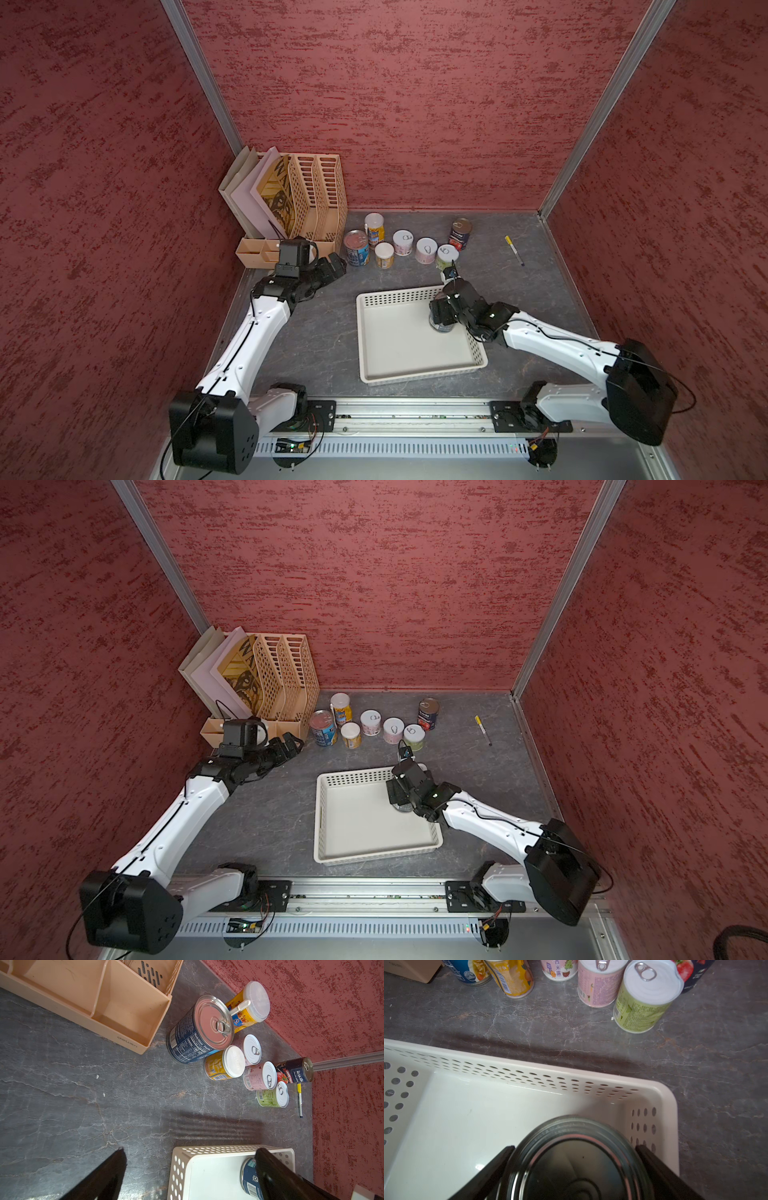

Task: Put the canned food in the basket
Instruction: Place the canned food in the basket.

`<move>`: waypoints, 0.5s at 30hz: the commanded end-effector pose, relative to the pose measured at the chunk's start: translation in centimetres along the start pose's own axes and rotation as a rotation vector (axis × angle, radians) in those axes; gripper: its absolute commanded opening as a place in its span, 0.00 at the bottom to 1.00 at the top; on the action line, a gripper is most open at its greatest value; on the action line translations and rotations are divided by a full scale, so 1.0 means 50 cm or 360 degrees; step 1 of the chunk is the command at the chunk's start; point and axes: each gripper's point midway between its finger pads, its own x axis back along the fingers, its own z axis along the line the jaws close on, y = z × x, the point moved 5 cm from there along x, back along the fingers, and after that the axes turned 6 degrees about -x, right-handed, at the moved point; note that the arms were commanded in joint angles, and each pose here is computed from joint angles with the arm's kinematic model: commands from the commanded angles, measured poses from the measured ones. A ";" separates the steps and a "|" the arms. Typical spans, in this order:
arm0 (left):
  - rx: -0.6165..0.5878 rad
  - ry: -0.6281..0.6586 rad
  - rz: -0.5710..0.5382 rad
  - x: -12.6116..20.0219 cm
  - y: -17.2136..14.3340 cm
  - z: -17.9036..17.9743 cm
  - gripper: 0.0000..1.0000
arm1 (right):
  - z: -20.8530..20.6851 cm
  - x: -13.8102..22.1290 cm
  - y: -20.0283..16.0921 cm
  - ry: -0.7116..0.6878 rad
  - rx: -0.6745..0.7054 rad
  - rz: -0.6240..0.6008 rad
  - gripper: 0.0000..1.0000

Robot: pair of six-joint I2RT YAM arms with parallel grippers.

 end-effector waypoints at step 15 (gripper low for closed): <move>-0.0038 -0.0034 0.0007 -0.009 0.006 -0.017 1.00 | 0.009 -0.008 0.112 -0.0159 0.0026 -0.0353 0.31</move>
